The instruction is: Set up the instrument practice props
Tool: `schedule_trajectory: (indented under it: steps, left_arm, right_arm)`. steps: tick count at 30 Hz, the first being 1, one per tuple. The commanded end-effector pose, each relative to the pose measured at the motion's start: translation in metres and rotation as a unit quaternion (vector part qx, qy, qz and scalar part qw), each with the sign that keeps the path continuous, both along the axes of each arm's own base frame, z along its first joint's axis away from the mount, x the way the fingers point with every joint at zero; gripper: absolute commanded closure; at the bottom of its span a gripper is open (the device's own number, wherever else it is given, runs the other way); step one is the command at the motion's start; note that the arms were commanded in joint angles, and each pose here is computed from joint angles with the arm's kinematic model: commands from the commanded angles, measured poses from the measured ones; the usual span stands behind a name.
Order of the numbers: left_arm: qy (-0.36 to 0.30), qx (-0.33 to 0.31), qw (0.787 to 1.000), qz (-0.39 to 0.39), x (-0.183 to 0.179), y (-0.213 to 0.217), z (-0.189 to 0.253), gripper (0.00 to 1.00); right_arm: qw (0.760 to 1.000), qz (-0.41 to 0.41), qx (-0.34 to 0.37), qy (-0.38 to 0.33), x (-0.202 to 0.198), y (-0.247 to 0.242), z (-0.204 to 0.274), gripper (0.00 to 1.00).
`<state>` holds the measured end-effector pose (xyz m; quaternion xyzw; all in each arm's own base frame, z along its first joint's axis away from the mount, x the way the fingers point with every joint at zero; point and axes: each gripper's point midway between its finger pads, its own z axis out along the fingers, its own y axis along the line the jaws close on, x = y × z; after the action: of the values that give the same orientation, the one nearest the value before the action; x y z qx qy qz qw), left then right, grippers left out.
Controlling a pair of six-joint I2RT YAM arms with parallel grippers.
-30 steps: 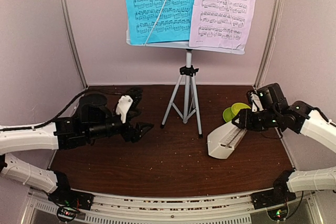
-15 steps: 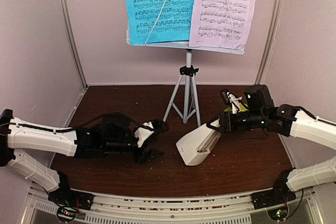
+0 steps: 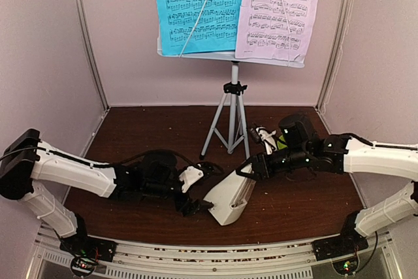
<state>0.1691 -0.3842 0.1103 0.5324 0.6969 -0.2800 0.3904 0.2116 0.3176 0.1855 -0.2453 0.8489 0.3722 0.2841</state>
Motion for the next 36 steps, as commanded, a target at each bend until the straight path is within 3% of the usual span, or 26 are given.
schedule_trajectory:
  steps: [1, 27, 33, 36]
  left_arm:
    - [0.004, -0.027, 0.999, -0.028, -0.008, -0.011, 0.001, 0.13]
    - [0.033, -0.001, 0.999, -0.043, -0.015, -0.01, -0.039, 0.34]
    - [0.032, -0.001, 0.998, -0.045, -0.014, -0.012, -0.039, 0.34]
    - [0.028, -0.001, 0.999, -0.042, -0.013, -0.01, -0.037, 0.26]
  right_arm:
    - [0.995, 0.015, 0.069, -0.066, 0.008, 0.026, 0.061, 0.92]
    - [0.996, 0.027, 0.054, -0.068, 0.004, 0.033, 0.059, 0.93]
    - [0.996, 0.027, 0.052, -0.067, 0.004, 0.032, 0.059, 0.93]
    - [0.996, 0.014, 0.047, -0.069, 0.008, 0.03, 0.059, 0.93]
